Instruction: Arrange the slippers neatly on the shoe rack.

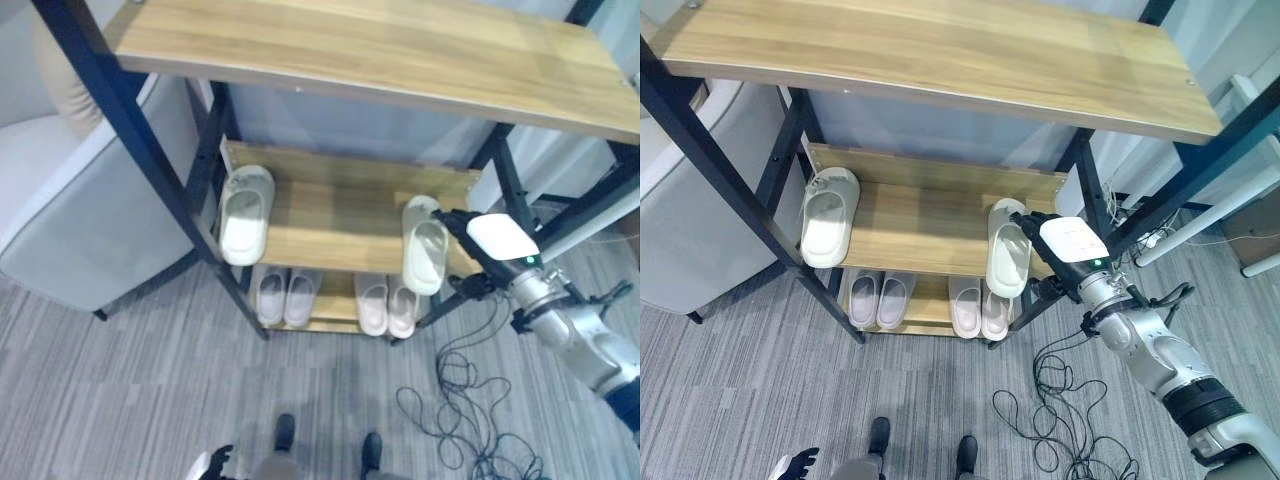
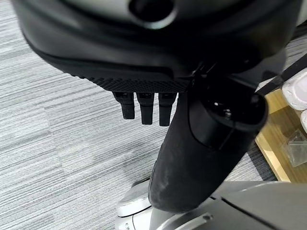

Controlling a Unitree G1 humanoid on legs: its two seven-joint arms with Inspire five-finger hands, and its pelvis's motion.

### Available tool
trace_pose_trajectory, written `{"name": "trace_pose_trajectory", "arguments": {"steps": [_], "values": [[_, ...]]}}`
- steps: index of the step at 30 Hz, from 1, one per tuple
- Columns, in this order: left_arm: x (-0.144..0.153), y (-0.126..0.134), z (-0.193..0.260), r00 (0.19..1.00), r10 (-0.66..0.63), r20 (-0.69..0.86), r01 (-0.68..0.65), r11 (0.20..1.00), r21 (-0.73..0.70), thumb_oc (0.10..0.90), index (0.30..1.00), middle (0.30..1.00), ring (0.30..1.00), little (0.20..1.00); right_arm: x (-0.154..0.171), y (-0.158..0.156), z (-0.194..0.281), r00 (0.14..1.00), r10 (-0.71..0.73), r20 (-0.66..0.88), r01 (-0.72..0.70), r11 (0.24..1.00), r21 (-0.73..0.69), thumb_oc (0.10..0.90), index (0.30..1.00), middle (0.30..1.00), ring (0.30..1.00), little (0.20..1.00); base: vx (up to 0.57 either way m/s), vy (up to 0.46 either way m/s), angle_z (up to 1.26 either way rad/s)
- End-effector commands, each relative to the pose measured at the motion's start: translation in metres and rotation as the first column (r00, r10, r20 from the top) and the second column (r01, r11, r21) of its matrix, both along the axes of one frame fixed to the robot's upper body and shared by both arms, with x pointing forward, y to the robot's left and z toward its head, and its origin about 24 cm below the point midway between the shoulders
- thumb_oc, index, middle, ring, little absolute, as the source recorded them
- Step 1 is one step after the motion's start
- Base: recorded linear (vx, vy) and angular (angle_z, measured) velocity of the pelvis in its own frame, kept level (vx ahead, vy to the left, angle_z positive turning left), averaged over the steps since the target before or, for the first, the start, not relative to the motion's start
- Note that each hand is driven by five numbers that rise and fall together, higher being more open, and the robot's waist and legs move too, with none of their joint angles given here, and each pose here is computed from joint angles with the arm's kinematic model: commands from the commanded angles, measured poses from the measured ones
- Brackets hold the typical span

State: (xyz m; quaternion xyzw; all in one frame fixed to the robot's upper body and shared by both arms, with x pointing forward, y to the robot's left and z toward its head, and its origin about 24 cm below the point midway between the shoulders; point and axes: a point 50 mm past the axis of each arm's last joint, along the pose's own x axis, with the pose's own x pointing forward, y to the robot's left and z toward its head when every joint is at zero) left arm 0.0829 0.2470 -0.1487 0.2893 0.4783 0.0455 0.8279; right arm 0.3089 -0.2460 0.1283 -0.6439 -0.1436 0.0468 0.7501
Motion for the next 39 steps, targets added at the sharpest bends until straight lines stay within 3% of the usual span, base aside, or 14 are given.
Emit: {"name": "trace_pose_trajectory", "arguments": {"steps": [1, 3, 8, 11, 19, 28, 29, 31, 39], "values": [[0.029, -0.015, 0.005, 0.994, -0.038, 0.104, 0.041, 0.999, -0.021, 0.8, 0.9, 0.9, 0.9, 0.9, 0.017, -0.007, 0.09, 0.93, -0.052, 0.363, 0.017, 0.995, 0.1, 0.8, 0.9, 0.9, 0.9, 0.9, 0.0, 0.02, 0.06], [0.044, -0.017, 0.013, 0.977, -0.149, 0.153, 0.148, 0.989, 0.015, 0.8, 0.9, 0.9, 0.9, 0.9, 0.021, -0.005, 0.104, 0.905, -0.063, 0.421, 0.013, 0.993, 0.119, 0.8, 0.9, 0.9, 0.9, 0.9, 0.0, 0.029, 0.04], [0.046, -0.011, 0.015, 0.978, -0.129, 0.164, 0.126, 0.992, 0.03, 0.8, 0.9, 0.9, 0.9, 0.9, 0.025, -0.007, 0.112, 0.888, -0.084, 0.453, 0.033, 0.992, 0.119, 0.8, 0.9, 0.9, 0.9, 0.9, 0.0, 0.0, 0.0], [0.043, 0.001, 0.015, 0.985, -0.022, 0.173, 0.017, 0.999, 0.027, 0.8, 0.9, 0.9, 0.9, 0.9, 0.03, -0.015, 0.114, 0.886, -0.128, 0.446, 0.075, 0.988, 0.135, 0.8, 0.9, 0.9, 0.9, 0.9, 0.0, 0.01, 0.04], [0.037, -0.009, 0.01, 0.989, -0.041, 0.144, 0.04, 0.999, 0.014, 0.8, 0.9, 0.9, 0.9, 0.9, 0.046, -0.021, 0.119, 0.893, -0.201, 0.404, 0.109, 0.965, 0.238, 0.8, 0.9, 0.9, 0.9, 0.9, 0.01, 0.035, 0.08], [0.053, -0.01, 0.014, 0.983, -0.058, 0.175, 0.054, 0.998, 0.024, 0.8, 0.9, 0.9, 0.9, 0.9, 0.048, -0.019, 0.105, 0.909, -0.222, 0.353, 0.09, 0.931, 0.353, 0.8, 0.9, 0.9, 0.9, 0.9, 0.0, 0.008, 0.04], [0.056, -0.009, 0.015, 0.982, -0.055, 0.183, 0.051, 0.998, 0.026, 0.8, 0.9, 0.9, 0.9, 0.9, 0.048, -0.019, 0.103, 0.91, -0.225, 0.348, 0.088, 0.926, 0.368, 0.767, 0.851, 0.851, 0.851, 0.851, -0.02, -0.002, 0.08], [0.059, -0.008, 0.016, 0.98, -0.051, 0.192, 0.047, 0.999, 0.028, 0.8, 0.9, 0.9, 0.9, 0.9, 0.047, -0.019, 0.098, 0.916, -0.225, 0.331, 0.084, 0.916, 0.391, 0.4, 0.3, 0.3, 0.3, 0.3, -0.01, -0.014, 0.06], [0.062, -0.004, 0.019, 0.977, -0.044, 0.208, 0.037, 0.999, 0.039, 0.8, 0.9, 0.9, 0.9, 0.9, 0.034, -0.001, 0.115, 0.882, -0.136, 0.452, -0.049, 0.926, 0.374, 0.4, 0.3, 0.3, 0.3, 0.3, 0.0, -0.002, 0.0]]}}
